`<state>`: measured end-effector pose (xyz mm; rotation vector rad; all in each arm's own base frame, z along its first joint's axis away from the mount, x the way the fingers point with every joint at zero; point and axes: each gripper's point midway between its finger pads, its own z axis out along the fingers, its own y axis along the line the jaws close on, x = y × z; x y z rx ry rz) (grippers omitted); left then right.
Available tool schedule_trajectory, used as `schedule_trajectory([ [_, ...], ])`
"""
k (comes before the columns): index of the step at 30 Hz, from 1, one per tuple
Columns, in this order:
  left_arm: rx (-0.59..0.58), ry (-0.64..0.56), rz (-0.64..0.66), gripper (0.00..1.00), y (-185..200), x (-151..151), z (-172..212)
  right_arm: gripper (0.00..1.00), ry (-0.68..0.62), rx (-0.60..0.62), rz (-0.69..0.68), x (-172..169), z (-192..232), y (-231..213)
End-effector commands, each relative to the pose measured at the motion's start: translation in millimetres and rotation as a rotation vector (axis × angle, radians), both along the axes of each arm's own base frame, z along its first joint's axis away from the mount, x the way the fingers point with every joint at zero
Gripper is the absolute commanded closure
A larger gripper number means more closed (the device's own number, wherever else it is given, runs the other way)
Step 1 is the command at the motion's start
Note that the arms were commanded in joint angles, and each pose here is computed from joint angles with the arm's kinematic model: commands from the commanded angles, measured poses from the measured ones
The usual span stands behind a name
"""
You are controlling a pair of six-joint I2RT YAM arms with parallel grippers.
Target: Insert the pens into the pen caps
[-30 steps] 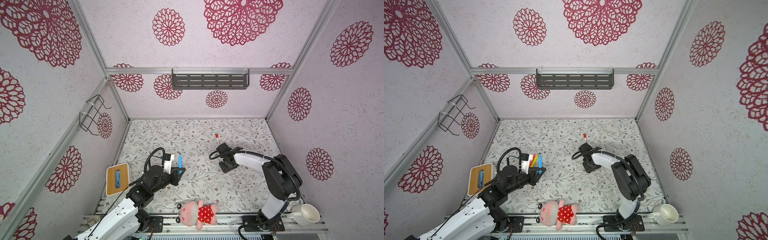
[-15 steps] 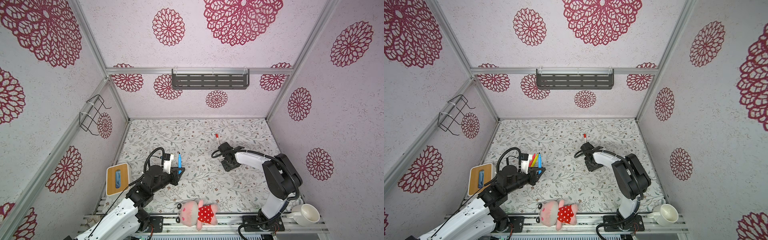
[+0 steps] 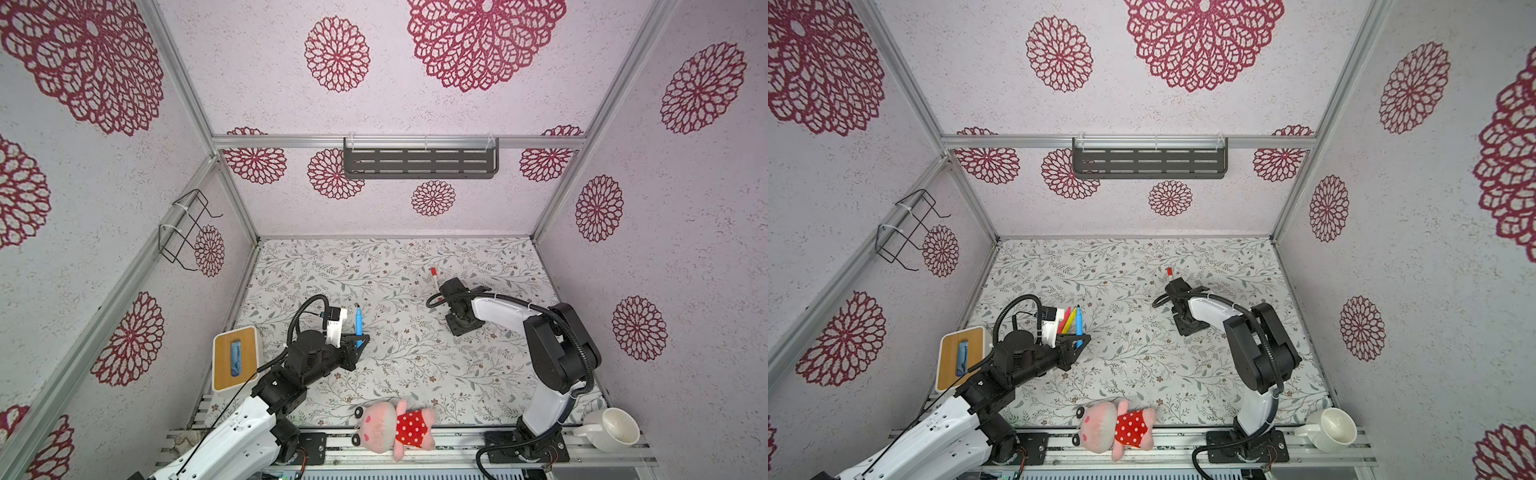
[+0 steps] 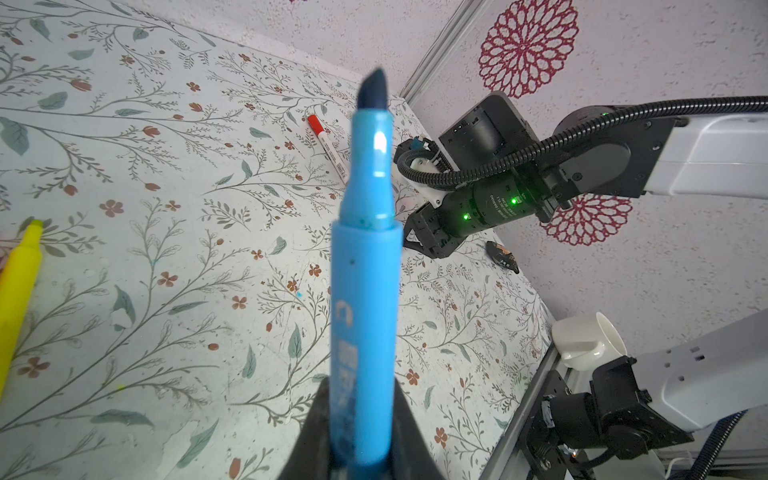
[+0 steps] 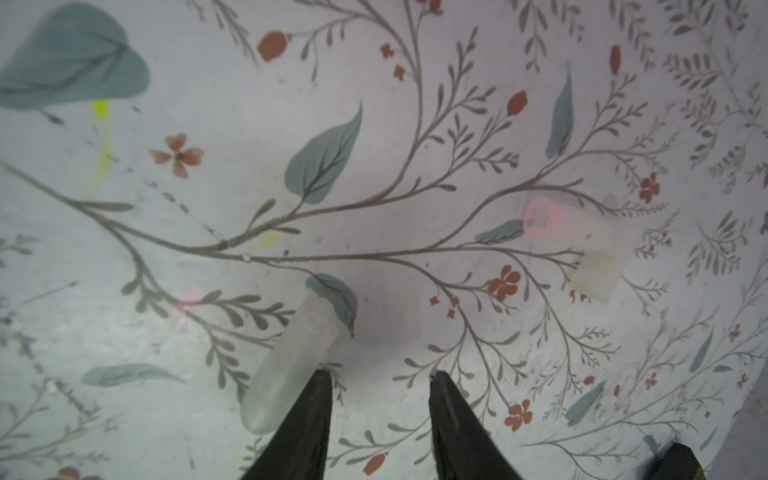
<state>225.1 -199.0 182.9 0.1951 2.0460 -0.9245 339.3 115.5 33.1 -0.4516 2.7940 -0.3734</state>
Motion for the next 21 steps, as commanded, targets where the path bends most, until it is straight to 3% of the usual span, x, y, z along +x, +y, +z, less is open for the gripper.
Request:
schedule_trajectory([
  [1, -0.002, -0.021, 0.018, 1.0, 4, 3, 5, 0.57, -0.015, -0.014, -0.038, 4, 8, -6],
  [14, -0.011, -0.026, 0.027, 1.0, 7, 1, 8, 0.57, -0.079, -0.012, -0.097, 13, 37, -10],
  [19, -0.01, -0.026, 0.03, 1.0, 7, 2, 8, 0.56, -0.092, 0.164, -0.15, 11, 51, 15],
  [21, -0.011, -0.025, 0.027, 1.0, 6, 2, 9, 0.49, -0.1, 0.221, -0.183, 12, 54, 22],
])
